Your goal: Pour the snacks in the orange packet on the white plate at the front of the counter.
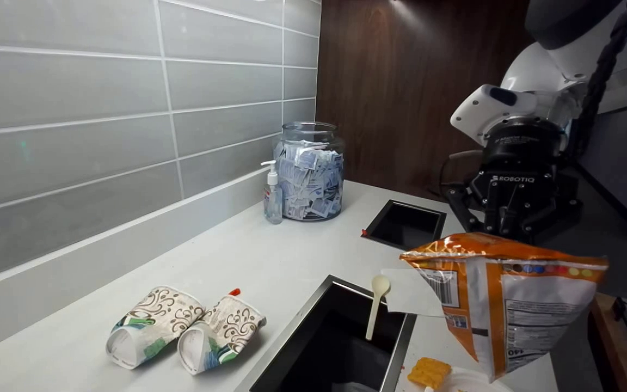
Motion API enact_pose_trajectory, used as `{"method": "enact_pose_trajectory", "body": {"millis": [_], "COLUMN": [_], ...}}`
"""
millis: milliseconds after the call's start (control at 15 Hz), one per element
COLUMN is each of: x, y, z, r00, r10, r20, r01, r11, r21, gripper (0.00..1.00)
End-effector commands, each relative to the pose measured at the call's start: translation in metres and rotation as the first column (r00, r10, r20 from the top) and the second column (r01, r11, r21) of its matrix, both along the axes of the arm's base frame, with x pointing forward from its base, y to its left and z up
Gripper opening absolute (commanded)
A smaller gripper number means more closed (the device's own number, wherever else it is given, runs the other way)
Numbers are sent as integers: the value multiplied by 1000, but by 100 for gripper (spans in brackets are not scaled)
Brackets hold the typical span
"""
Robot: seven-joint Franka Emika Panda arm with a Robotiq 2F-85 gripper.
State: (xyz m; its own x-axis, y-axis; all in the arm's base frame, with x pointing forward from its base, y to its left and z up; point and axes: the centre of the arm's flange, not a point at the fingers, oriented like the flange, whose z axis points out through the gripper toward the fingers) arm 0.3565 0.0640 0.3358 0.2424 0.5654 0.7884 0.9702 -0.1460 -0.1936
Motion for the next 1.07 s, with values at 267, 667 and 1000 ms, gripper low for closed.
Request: {"method": "enact_pose_trajectory", "body": {"millis": [267,667,1000], "x": [-19,-21,-21], "y": [-7,-3,0], "z": [-6,-5,-6], "r00": [998,997,996], "r10": [19,29,38], "r20": [-53,-68,-78], "r01": [-17,-27,-38], "r11": [999,999,999], "r21": [36,19,2], "gripper": [0,0,0]}}
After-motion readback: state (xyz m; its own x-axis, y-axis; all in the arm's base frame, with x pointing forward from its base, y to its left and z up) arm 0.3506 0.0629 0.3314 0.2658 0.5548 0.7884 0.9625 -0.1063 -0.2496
